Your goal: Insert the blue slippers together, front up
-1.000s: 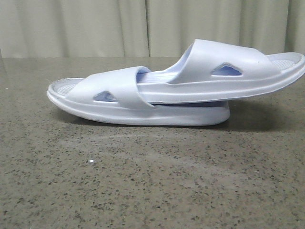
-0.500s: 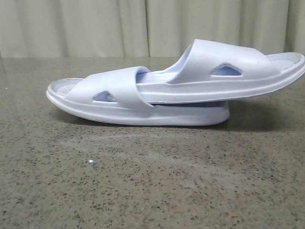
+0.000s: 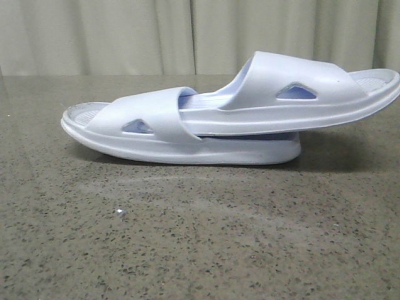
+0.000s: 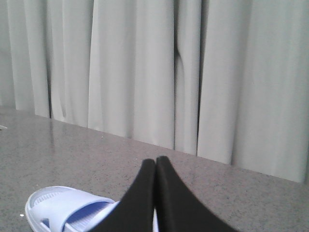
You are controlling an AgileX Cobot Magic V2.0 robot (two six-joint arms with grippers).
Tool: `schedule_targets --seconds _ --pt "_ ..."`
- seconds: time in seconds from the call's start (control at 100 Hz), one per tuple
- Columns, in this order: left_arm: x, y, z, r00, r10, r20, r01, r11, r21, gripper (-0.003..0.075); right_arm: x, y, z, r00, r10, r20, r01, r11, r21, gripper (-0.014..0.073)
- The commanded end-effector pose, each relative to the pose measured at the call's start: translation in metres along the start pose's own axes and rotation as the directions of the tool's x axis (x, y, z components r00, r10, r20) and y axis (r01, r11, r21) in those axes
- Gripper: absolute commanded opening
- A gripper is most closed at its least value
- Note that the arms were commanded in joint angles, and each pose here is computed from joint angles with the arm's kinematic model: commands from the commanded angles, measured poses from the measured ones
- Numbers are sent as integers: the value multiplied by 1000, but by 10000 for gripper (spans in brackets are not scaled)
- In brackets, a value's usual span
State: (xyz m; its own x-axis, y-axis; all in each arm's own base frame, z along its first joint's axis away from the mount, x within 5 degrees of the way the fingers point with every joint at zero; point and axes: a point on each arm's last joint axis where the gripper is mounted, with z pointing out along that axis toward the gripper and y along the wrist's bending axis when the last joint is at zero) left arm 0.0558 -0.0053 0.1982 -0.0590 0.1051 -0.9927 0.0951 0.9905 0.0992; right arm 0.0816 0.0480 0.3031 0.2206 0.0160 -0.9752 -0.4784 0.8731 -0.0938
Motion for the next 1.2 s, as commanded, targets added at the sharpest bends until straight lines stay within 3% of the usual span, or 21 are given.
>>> schedule_targets --seconds 0.0,0.22,0.69,1.19 --pt "-6 1 -2 995 -13 99 15 1000 -13 16 -11 -4 -1 998 -42 46 40 999 32 -107" --pt "-6 1 -2 995 -13 99 15 1000 -13 16 -6 -8 -18 999 -42 -7 43 996 84 -107" --pt "-6 1 -2 995 -13 99 15 1000 -13 16 41 -16 -62 999 30 -38 -12 915 404 -107" --pt "-6 1 -2 995 -13 99 15 1000 -13 16 81 -16 -63 996 44 -75 -9 907 420 -107"
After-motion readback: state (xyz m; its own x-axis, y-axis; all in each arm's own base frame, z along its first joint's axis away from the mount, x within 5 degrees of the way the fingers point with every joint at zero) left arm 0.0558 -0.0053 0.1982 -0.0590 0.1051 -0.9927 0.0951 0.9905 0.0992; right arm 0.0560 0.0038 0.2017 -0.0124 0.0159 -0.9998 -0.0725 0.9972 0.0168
